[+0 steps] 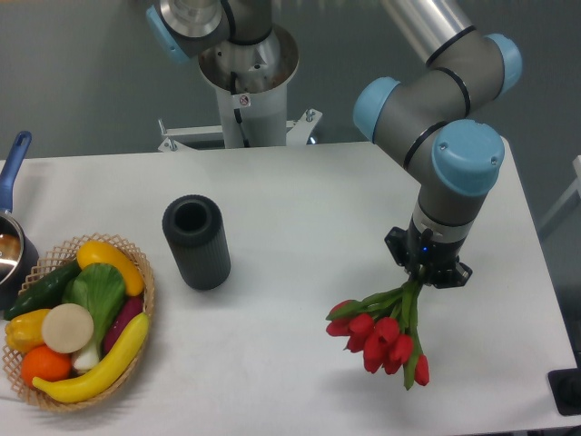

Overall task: Insert the flowers into the vase
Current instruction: 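Lift the tulip bunch and swing it toward the black vase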

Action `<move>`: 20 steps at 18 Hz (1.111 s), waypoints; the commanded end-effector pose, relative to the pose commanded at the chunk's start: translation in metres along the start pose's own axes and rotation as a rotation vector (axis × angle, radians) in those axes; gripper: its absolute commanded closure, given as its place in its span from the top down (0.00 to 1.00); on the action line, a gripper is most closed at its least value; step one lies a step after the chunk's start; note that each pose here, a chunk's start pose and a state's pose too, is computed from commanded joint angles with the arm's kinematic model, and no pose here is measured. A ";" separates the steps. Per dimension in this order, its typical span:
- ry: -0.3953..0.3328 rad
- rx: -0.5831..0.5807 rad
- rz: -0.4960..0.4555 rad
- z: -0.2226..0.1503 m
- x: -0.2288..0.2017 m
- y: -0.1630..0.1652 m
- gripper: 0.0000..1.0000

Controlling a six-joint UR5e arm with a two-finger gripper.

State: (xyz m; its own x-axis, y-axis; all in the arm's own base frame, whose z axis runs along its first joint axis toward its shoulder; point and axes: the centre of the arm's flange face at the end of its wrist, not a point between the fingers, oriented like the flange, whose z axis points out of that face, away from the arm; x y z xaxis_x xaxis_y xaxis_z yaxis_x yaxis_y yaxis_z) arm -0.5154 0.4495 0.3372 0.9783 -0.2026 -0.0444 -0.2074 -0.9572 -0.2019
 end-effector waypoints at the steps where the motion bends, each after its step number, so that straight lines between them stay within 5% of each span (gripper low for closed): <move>1: 0.013 0.033 -0.007 0.001 0.003 -0.002 0.08; 8: -0.027 0.358 -0.092 -0.005 0.038 -0.005 0.08; 20: 0.222 0.891 -0.149 -0.027 0.086 -0.013 0.07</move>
State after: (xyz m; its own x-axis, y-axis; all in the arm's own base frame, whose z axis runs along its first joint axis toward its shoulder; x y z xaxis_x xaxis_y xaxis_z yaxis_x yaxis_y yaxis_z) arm -0.4289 0.4389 0.3622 0.9537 -0.2131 0.2124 0.0860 -0.4834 -0.8712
